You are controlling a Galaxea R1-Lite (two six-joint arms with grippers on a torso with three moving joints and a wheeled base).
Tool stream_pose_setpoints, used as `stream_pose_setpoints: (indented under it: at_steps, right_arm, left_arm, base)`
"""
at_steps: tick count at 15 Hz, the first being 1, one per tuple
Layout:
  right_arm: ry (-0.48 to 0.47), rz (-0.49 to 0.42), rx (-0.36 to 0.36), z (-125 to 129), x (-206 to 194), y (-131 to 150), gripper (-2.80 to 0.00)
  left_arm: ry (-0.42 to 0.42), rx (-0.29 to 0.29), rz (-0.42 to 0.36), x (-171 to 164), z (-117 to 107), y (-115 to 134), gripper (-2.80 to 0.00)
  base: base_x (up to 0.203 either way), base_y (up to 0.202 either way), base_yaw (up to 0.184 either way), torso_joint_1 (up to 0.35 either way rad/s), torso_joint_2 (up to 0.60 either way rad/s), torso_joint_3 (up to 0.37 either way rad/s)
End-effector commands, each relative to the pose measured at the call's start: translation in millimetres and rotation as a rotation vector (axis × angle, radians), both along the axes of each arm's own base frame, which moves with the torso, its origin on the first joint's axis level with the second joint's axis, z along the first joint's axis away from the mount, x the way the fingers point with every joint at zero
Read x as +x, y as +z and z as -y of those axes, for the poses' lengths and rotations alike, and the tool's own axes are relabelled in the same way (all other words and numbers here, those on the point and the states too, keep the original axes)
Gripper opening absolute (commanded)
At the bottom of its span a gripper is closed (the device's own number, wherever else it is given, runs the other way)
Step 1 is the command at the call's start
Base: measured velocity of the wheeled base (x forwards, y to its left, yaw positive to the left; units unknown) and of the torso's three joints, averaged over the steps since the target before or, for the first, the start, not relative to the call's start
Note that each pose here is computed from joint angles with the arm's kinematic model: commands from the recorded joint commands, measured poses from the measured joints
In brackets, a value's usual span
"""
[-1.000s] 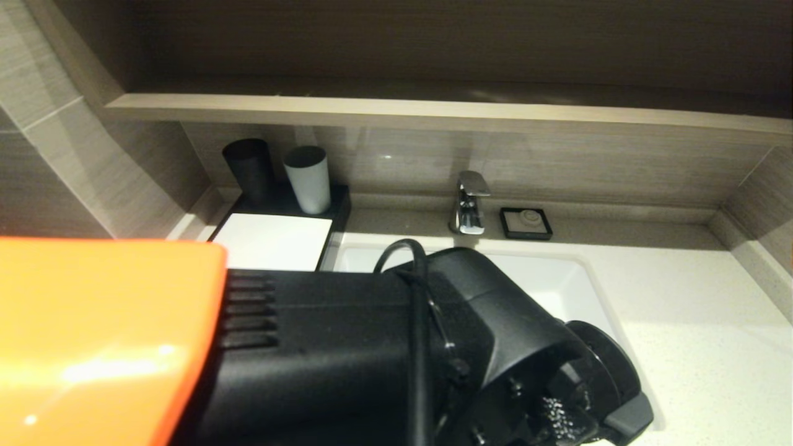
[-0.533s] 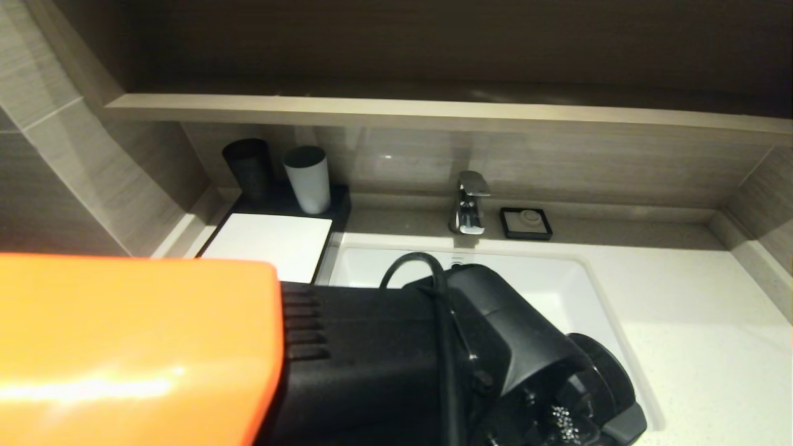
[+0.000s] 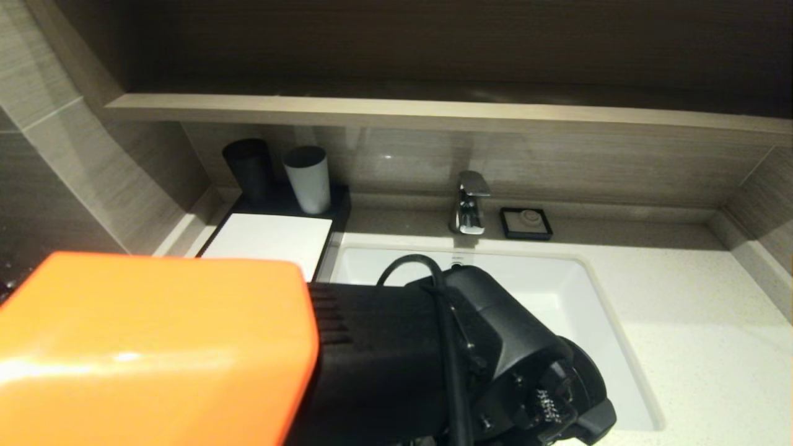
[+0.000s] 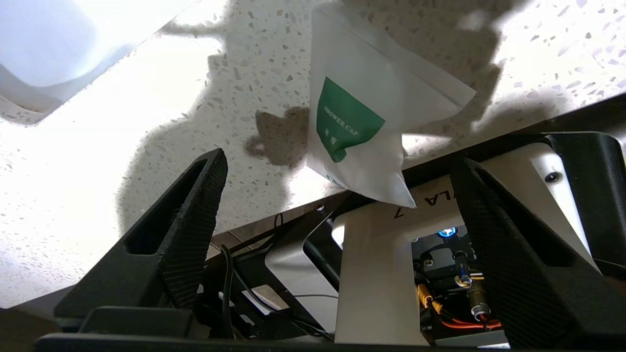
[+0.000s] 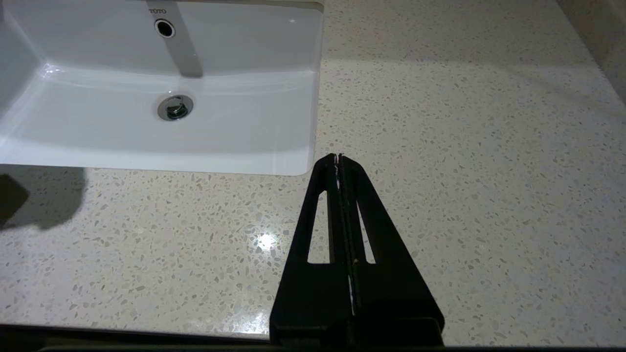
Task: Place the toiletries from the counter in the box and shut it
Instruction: Pick up the bathroom toiletry
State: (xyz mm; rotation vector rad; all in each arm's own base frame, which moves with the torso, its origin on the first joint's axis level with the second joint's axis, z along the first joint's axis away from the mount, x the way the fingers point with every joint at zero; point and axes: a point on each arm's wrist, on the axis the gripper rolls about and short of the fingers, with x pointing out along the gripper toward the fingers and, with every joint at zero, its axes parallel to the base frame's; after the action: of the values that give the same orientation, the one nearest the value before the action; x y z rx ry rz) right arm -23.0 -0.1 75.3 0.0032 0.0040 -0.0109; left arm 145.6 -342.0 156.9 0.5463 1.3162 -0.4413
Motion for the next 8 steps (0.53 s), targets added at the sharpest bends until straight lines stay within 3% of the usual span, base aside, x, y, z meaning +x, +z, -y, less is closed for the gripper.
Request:
stream_pose_setpoints:
  at_steps: [1, 8]
  right_arm:
    - [0.000, 0.001, -0.002, 0.0, -0.1, -0.1, -2.80]
    - [0.000, -0.001, 0.000, 0.0, -0.1, -0.2, -2.80]
  left_arm:
    - [0.013, 0.012, -0.006, 3.4, 0.8, -4.3, 0.00]
    - [0.010, 0.025, -0.010, 5.4, 5.5, -12.5, 0.00]
  base:
    - [0.000, 0.000, 0.000, 0.000, 0.00, 0.000]
    - [0.000, 0.000, 0.000, 0.000, 0.00, 0.000]
